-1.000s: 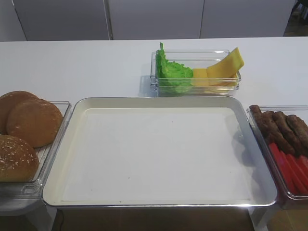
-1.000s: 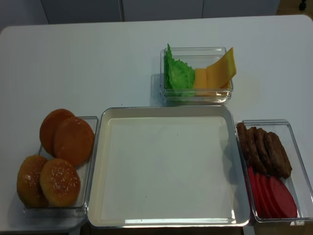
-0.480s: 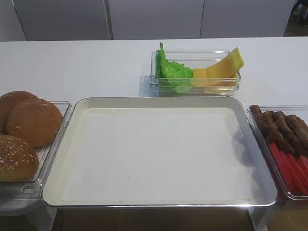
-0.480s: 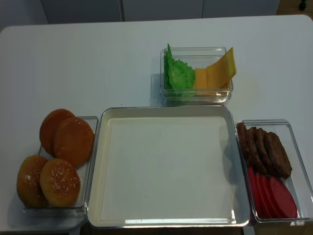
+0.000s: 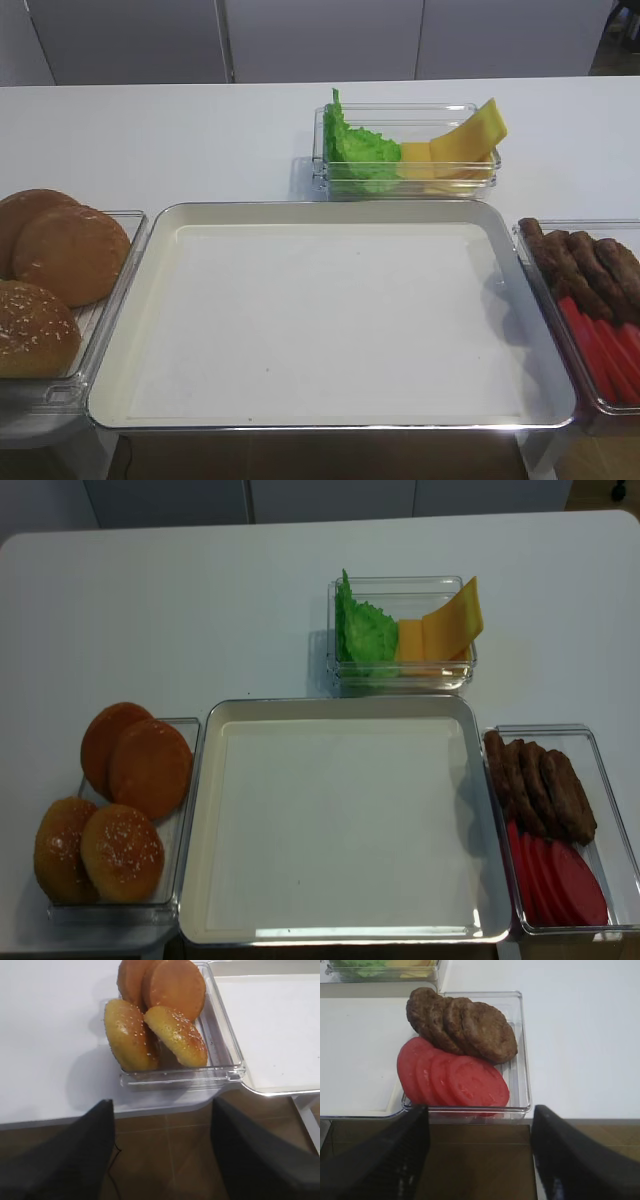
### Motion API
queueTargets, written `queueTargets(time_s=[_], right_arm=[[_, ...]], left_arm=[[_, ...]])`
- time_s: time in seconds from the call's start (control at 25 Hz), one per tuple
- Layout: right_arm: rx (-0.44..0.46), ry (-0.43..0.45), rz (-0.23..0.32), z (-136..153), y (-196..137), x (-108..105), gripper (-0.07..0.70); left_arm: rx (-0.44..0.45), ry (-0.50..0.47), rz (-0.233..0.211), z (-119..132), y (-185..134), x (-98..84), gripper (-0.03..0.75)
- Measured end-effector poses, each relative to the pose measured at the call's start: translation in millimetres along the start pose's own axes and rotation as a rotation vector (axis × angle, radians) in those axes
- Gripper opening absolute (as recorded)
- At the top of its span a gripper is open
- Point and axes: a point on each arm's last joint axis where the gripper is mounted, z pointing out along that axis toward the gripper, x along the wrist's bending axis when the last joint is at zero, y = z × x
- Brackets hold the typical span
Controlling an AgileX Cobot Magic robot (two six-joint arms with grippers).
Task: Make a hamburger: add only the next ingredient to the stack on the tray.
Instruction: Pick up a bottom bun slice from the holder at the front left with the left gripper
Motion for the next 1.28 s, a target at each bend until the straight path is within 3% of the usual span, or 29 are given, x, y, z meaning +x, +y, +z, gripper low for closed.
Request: queueTargets(time_s=[0.28,0.6,0.92,1.16,1.28], right_arm=[[0.000,0.000,0.000,0.0,0.0,0.0,0.495],[0.000,0.000,0.000,0.0,0.0,0.0,0.495],[0.000,0.000,0.000,0.0,0.0,0.0,0.495],[0.000,0.000,0.000,0.0,0.0,0.0,0.495],[0.000,0.000,0.000,0.0,0.0,0.0,0.495]], left_arm=[[-0.043,0.019,0.007,-9.8,13.5,0.6,0.449],[0.106,0.103,0.047,3.8,78.9,-4.3,0.440],[0.309,0.142,0.074,61.3,147.9,-15.9,0.440],[0.427,0.091,0.070,113.5,173.6,-28.0,0.440],[0.446,0.083,0.069,138.4,181.4,-31.1,0.440]])
